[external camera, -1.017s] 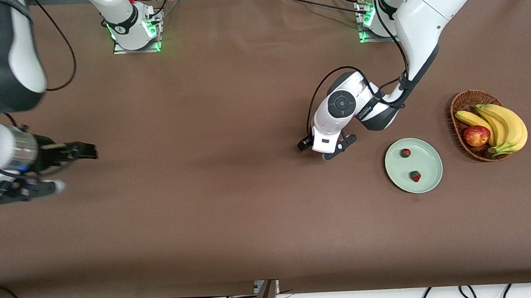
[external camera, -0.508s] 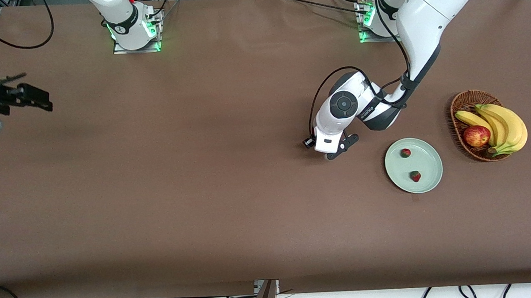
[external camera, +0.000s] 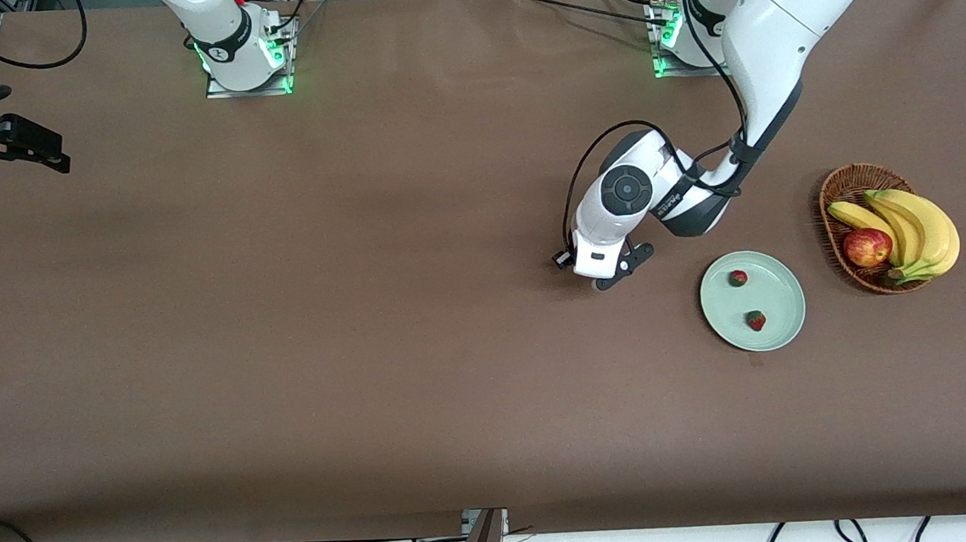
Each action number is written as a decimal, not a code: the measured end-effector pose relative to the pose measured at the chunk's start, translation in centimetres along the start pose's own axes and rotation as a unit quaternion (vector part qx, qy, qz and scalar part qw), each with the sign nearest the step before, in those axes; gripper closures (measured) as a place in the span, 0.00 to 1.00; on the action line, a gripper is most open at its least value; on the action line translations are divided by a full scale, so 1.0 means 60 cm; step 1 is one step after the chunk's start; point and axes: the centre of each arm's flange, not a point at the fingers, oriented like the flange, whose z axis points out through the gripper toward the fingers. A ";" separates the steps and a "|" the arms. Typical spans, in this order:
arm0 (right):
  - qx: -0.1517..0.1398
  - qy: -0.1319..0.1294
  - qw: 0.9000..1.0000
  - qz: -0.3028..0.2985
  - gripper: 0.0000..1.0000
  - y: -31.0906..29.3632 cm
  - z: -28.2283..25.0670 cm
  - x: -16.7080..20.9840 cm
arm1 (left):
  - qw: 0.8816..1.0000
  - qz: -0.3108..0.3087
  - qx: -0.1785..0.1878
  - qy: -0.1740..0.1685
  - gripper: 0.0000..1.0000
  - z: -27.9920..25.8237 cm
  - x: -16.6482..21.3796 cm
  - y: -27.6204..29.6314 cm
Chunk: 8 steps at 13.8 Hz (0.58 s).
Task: Collect all strawberries into plate
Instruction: 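Carry the strawberry over the plate and open the left gripper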
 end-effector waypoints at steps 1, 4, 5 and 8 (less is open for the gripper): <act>0.000 -0.002 1.000 -0.002 0.00 0.000 0.003 0.000 | 1.000 -0.001 -0.002 0.003 0.67 -0.006 0.005 0.000; 0.000 -0.004 1.000 -0.004 0.00 0.000 0.005 0.001 | 0.999 0.015 0.028 0.016 0.67 -0.063 0.054 -0.006; 0.000 -0.004 1.000 -0.005 0.00 0.000 0.006 0.001 | 0.999 0.024 0.042 0.019 0.67 -0.091 0.079 -0.010; 0.000 -0.005 1.000 -0.005 0.00 0.000 0.008 0.003 | 0.994 0.074 0.077 0.016 0.67 -0.159 0.156 -0.038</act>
